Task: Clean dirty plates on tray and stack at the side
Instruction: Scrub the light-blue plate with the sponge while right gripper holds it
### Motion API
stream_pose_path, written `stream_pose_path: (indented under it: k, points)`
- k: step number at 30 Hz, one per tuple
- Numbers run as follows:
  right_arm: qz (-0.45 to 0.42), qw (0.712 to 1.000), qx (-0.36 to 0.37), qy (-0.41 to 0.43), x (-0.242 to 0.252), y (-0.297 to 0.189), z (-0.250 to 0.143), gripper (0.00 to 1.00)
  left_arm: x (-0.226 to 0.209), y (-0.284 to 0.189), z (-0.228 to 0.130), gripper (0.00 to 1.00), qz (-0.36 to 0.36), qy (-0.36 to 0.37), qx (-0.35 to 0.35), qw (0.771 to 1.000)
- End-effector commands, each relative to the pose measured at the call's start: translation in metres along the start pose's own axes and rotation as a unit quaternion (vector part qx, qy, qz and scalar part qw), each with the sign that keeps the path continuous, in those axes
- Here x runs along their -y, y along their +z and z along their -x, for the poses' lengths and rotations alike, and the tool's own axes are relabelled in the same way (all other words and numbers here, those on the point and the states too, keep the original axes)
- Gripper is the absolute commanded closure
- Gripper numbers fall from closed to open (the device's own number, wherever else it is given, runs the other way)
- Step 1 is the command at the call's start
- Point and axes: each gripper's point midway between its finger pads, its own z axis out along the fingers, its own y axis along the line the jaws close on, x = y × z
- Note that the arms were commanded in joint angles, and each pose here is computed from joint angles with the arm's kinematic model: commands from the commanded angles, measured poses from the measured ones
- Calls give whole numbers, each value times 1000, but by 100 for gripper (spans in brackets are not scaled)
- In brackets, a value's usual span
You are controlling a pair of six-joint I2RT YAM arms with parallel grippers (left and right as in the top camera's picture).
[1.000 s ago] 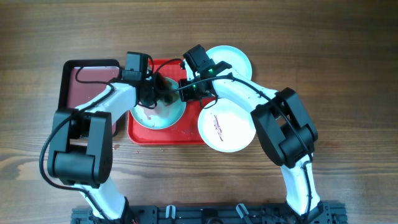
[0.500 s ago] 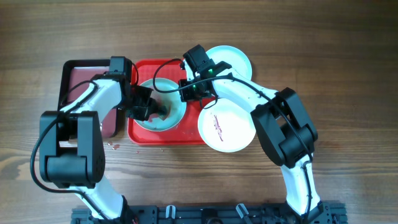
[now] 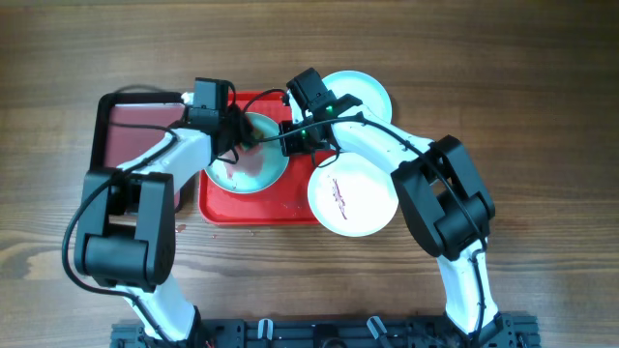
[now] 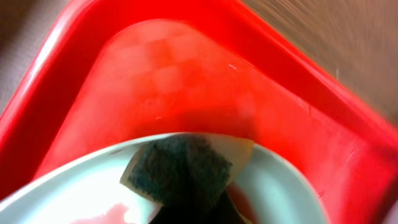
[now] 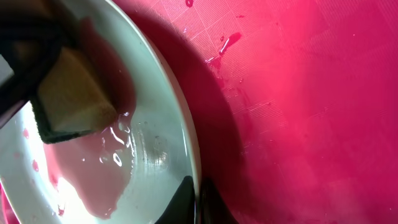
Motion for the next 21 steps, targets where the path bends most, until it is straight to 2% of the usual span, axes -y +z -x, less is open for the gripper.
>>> stream_pose_path:
  k: [1, 5, 7, 8, 13, 15, 19, 21]
  points:
    - [6, 1000, -17, 2, 2, 11, -8, 96, -45, 18, -56, 96, 85, 281, -86, 952]
    - [14, 999, -13, 28, 13, 6, 0, 96, -58, -10, -51, 96, 123, 310, -96, 938]
    - [33, 999, -8, 35, 15, 2, 6, 96, -64, -31, -54, 96, 132, 356, -117, 917]
    - [37, 999, -6, 35, 15, 1, 8, 96, -66, -39, -57, 96, 135, 359, -127, 915]
    - [51, 998, 2, 30, 10, 1, 13, 96, -84, -66, -109, 96, 119, 342, -253, 897]
    - [54, 998, 1, 30, 9, 1, 12, 96, -72, -62, -111, 96, 88, 336, -250, 904]
    - [62, 998, -4, 31, 6, 1, 10, 96, -10, -47, -104, 96, -61, 322, -200, 923]
    - [60, 998, -9, 32, 6, 1, 7, 96, 9, -44, -94, 96, -99, 325, -170, 925]
